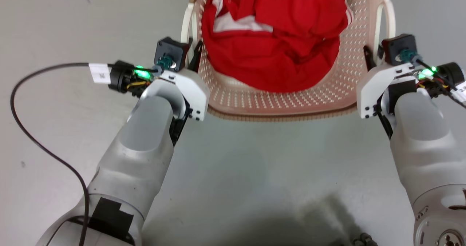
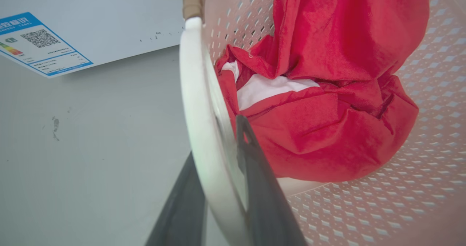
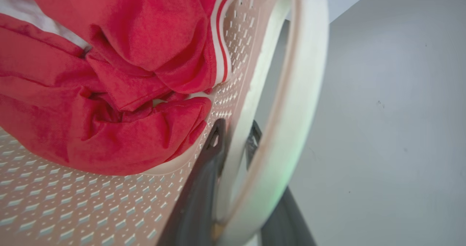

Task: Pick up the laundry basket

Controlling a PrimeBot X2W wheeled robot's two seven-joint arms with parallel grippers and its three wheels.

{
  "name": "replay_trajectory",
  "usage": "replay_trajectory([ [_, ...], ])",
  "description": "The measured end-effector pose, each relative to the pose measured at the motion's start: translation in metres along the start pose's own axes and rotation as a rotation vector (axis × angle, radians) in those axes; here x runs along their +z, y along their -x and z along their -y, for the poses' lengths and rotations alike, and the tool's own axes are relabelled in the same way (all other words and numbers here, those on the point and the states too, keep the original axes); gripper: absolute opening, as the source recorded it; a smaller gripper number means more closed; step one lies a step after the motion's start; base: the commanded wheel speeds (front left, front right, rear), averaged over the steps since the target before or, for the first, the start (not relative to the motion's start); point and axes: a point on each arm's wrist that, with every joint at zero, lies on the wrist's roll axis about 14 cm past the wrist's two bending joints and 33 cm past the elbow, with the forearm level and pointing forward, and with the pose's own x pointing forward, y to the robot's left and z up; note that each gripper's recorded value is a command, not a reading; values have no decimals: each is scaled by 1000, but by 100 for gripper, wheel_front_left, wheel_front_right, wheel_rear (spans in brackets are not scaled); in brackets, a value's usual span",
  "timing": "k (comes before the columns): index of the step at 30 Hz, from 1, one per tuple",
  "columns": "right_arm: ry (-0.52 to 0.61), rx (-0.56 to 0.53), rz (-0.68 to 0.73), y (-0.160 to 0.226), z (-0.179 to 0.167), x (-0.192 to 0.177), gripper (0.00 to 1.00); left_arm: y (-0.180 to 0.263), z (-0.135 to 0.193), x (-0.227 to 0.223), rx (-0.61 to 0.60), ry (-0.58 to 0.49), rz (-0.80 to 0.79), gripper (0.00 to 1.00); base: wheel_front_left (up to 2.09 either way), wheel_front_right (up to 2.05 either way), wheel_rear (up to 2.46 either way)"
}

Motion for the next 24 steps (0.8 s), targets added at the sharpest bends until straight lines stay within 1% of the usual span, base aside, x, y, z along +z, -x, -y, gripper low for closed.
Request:
replay_trajectory([
  [8,39,19,24,31,-4,26,0,32,1,20,27,-6,4,0,0,0,0],
  [16,53,21,65,67,-6,48,0,68,7,40,49,-2,29,0,0,0,0],
  [18,37,25,62,83,-10,48,0,83,11,43,55,-2,24,0,0,0,0],
  [24,52,45,43,113,-21,43,0,114,21,39,64,8,-13,0,0,0,0],
])
